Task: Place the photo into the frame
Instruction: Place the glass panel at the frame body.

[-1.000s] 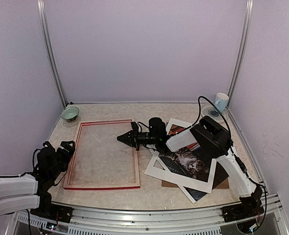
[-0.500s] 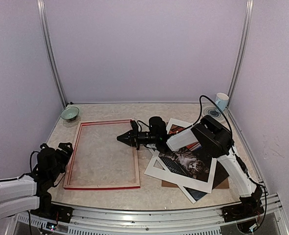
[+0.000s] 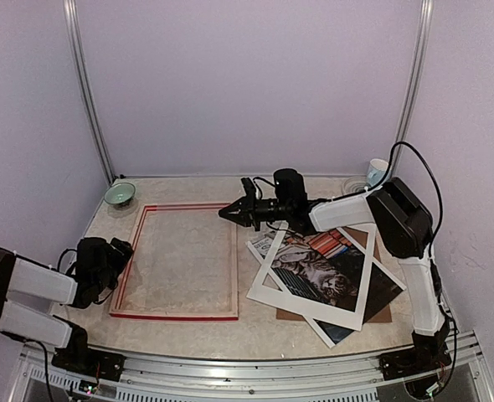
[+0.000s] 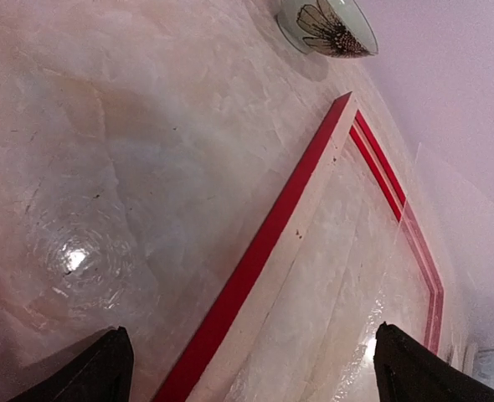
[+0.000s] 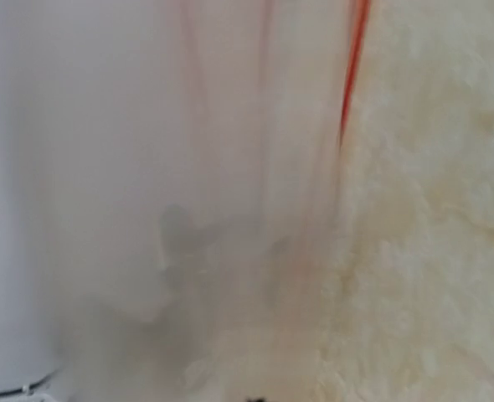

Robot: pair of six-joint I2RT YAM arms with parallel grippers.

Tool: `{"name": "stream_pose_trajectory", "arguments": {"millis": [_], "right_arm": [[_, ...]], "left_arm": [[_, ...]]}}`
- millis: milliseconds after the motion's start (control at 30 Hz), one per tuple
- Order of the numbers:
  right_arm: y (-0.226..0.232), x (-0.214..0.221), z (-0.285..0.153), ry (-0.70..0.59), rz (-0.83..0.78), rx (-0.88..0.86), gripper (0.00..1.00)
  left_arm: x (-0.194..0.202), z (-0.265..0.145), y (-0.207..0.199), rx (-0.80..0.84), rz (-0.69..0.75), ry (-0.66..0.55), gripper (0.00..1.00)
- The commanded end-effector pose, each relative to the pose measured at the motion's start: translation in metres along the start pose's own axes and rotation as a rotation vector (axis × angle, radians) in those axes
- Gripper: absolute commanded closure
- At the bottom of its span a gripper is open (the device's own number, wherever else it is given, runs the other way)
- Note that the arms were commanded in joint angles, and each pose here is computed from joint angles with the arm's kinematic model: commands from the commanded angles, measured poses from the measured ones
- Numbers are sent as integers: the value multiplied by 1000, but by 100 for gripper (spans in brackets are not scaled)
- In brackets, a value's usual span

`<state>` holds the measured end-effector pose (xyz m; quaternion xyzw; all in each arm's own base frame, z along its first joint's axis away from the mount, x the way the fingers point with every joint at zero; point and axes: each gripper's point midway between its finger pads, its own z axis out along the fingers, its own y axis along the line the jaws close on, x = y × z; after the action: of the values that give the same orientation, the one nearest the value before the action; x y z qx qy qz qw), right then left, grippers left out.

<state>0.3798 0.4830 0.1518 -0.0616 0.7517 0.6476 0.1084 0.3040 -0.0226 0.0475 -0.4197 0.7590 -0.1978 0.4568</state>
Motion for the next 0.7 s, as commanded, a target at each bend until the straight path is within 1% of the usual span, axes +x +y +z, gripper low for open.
{"name": "stream_pose_trajectory", "arguments": {"millis": [0, 67, 233, 467, 600, 667], "right_arm": [[42, -17, -18, 3, -83, -41, 100], [43, -25, -29, -4, -64, -57, 100], [39, -41, -43, -27, -60, -26, 100], [50, -51, -31, 46, 43, -172, 100], [59, -62, -26, 51, 47, -200, 100], [69, -64, -23, 64, 42, -218, 100]], "left_arm": [[12, 16, -21, 73, 14, 81, 1], [18, 20, -27, 99, 12, 113, 1], [38, 18, -41, 160, 33, 184, 1], [46, 10, -66, 238, 99, 211, 1], [33, 11, -56, 194, 81, 181, 1], [17, 4, -51, 186, 49, 130, 1]]}}
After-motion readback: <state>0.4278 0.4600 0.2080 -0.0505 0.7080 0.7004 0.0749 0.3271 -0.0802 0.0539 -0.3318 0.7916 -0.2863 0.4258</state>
